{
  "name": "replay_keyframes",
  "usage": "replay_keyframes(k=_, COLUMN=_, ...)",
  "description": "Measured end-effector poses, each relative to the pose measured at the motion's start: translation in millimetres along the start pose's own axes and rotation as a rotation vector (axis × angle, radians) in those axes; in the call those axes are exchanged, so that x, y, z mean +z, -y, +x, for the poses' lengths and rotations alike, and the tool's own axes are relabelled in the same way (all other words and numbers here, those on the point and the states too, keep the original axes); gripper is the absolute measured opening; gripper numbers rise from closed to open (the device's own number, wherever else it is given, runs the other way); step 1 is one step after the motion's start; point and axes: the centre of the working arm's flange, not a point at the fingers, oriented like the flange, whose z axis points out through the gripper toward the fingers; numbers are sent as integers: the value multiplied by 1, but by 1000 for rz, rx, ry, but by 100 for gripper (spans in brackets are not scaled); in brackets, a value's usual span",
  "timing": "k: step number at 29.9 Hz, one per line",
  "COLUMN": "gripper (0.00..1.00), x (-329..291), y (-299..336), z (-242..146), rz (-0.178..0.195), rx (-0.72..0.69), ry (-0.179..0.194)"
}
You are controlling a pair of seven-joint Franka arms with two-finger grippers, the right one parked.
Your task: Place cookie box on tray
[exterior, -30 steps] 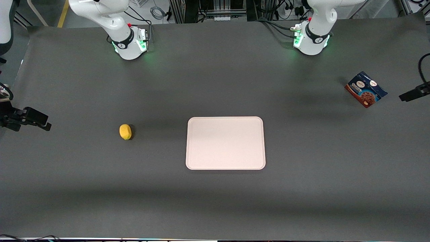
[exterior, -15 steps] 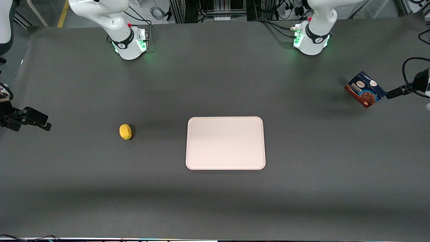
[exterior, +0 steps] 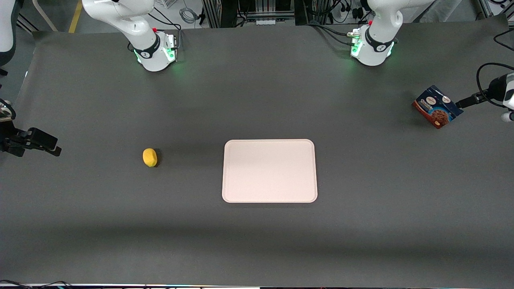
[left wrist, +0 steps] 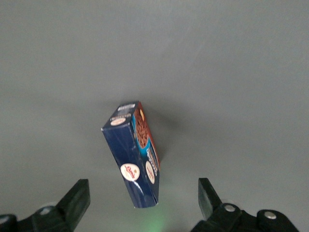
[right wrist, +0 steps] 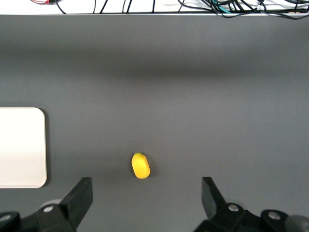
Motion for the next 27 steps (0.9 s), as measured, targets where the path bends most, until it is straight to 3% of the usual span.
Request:
replay_keyframes(k=4, gripper=100, x=11, y=1, z=-10, rz=-12, rx=33, ry=-30)
replay_keyframes(k=13, gripper=100, x=41, y=20, z=-17, rz=-20, rx=103, ry=-147)
replay_keyframes(k=22, gripper=100, x=54, y=33, z=-24, rz=-25, rx=86, ry=-150)
replay_keyframes(k=27, gripper=100, x=66, y=32, z=-28, rz=-24, rx=83, ry=-183)
